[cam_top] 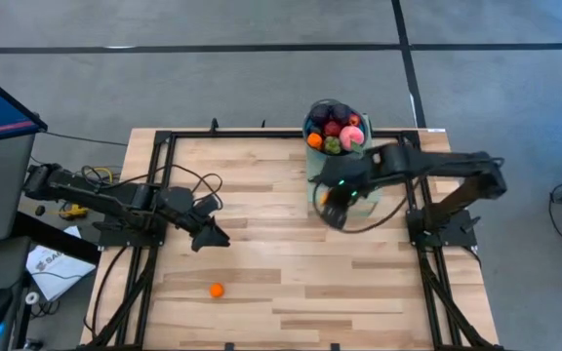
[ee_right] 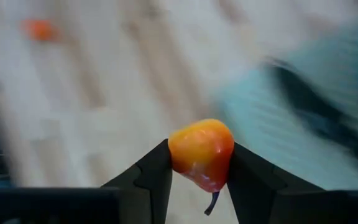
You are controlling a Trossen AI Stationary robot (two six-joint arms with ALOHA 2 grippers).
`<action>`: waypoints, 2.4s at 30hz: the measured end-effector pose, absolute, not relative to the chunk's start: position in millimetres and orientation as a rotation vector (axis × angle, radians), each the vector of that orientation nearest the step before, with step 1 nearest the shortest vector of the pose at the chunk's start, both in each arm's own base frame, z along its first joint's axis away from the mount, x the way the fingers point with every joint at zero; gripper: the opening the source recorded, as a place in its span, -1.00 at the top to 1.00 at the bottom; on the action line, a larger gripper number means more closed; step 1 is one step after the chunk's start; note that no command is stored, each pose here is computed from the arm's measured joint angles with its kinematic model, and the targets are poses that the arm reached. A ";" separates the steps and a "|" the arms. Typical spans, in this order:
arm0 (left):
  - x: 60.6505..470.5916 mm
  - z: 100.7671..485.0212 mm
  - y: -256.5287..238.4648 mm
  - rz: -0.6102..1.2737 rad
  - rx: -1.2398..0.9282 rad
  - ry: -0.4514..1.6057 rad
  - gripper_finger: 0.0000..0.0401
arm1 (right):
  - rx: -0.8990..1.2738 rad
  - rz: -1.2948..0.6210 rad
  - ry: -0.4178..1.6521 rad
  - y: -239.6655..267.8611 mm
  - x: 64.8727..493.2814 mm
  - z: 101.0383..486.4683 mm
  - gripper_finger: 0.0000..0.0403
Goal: Pick & Place Fruit
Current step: Put the orange peach into the blue strainer bowl on the shelf, then put the orange tangerine into the blue strainer bowl on the shelf
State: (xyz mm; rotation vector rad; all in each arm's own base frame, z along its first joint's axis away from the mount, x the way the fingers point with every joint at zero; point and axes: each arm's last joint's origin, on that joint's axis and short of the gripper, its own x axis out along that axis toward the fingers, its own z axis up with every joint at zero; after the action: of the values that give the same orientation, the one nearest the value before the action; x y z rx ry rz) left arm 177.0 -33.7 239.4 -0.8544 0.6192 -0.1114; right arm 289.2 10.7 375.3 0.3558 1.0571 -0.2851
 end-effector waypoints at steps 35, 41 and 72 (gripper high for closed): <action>179.7 245.1 -34.1 -0.149 -0.833 0.557 0.26 | -0.470 -0.543 1.488 -80.7 291.2 345.8 -0.32; 179.9 245.5 -34.2 -0.151 -0.834 0.552 0.26 | -0.474 -0.547 1.396 -72.1 291.0 375.5 -0.32; 185.0 270.4 -39.0 -0.295 -0.655 0.370 0.26 | 0.425 -0.344 0.716 165.6 251.6 342.7 -0.16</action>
State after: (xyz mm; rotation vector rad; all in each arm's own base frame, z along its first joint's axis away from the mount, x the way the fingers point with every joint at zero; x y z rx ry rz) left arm 185.0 -39.0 270.4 -0.6547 0.3699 -0.2954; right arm 251.6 165.6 342.7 0.4248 0.7159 -0.3441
